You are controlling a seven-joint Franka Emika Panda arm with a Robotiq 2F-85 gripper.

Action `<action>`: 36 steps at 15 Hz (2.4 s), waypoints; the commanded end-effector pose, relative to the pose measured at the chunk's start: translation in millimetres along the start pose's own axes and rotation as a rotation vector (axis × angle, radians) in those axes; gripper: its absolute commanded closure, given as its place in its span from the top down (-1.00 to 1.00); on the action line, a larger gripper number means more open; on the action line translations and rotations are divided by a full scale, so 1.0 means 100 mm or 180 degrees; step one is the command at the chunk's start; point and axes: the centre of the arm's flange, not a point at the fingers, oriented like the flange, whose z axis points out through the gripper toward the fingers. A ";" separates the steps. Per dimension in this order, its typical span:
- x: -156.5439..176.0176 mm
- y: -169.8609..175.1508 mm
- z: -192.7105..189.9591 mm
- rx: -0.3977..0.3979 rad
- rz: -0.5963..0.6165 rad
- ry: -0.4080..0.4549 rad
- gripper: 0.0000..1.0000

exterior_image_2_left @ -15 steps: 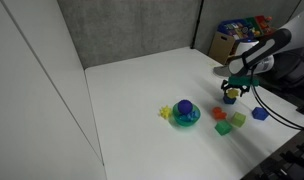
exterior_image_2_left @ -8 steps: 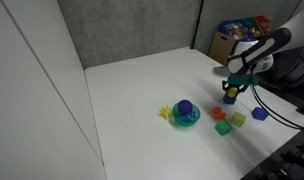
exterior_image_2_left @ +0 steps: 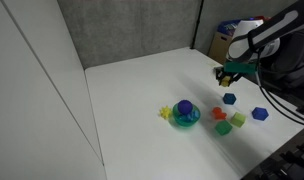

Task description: Pick up the yellow toy from the blue block and put it in the green bowl

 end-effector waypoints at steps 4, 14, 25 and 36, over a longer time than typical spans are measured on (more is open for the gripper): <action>-1.10 -0.42 -0.45 0.0128 -0.0838 -0.0328 -0.56; -2.19 -1.14 -0.33 -0.0100 -0.1947 -0.0969 -0.56; -2.23 -1.66 -0.09 -0.0361 -0.2418 -0.1515 -0.56; -1.93 -1.99 0.30 -0.0474 -0.2283 -0.1701 -0.56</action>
